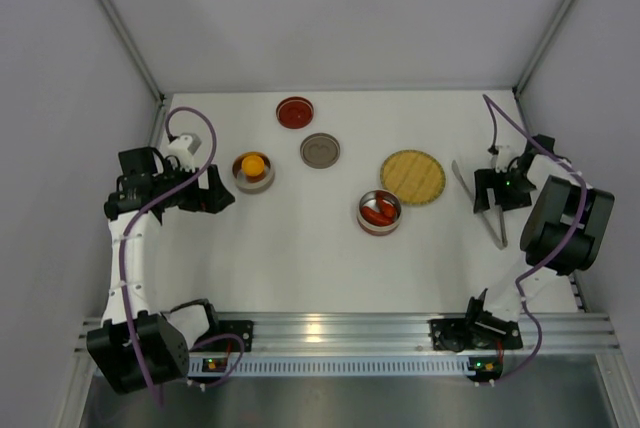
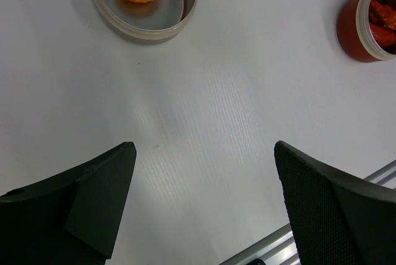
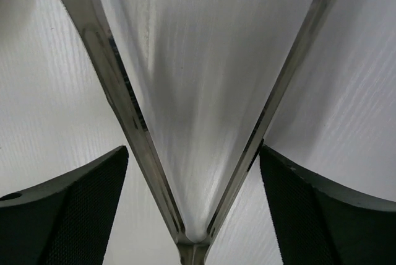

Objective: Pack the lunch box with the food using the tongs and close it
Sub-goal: Place the clamp at the center of the board, then pick up the box lid from the center of the board.

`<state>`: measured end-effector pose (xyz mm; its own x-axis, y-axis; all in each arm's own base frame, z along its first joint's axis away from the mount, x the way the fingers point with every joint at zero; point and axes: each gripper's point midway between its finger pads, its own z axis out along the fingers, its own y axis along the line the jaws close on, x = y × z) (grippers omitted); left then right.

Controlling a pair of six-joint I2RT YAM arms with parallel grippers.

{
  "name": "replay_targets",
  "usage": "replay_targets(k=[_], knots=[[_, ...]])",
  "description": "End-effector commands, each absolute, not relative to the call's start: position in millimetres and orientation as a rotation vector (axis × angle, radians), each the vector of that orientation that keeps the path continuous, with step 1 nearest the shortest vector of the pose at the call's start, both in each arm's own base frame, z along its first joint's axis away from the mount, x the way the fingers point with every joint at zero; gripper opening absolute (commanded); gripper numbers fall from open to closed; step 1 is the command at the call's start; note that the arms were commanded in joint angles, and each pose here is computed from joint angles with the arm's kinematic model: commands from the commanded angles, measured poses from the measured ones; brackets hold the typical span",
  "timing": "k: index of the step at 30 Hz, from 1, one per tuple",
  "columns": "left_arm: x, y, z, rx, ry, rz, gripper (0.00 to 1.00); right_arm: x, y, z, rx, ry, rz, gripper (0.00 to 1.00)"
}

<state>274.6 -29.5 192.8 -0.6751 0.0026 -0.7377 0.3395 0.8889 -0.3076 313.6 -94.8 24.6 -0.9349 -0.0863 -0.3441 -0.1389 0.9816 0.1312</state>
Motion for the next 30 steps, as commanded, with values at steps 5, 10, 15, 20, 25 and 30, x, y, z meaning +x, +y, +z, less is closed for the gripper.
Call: replay_targets(k=[5, 10, 15, 20, 25, 30], knots=[[264, -33, 204, 0.317, 2.223, -0.531, 0.98, 323, -100, 58, -0.240, 2.676, 0.175, 0.99], [266, -33, 211, 0.339, 2.206, -0.528, 0.98, 334, -94, 109, -0.267, 2.575, 0.191, 0.99], [292, -38, 227, 0.347, 2.177, -0.571, 0.98, 345, -80, 179, -0.288, 2.411, 0.220, 0.99], [344, -55, 222, 0.385, 2.252, -0.360, 0.98, 349, -60, 229, -0.281, 2.257, 0.286, 0.99], [371, -140, 215, 0.807, 2.205, -0.259, 0.98, 337, -37, 260, -0.340, 2.136, 0.344, 0.99], [388, -189, 184, 1.248, 2.068, -0.405, 0.98, 318, -24, 262, -0.409, 2.102, 0.361, 0.99]])
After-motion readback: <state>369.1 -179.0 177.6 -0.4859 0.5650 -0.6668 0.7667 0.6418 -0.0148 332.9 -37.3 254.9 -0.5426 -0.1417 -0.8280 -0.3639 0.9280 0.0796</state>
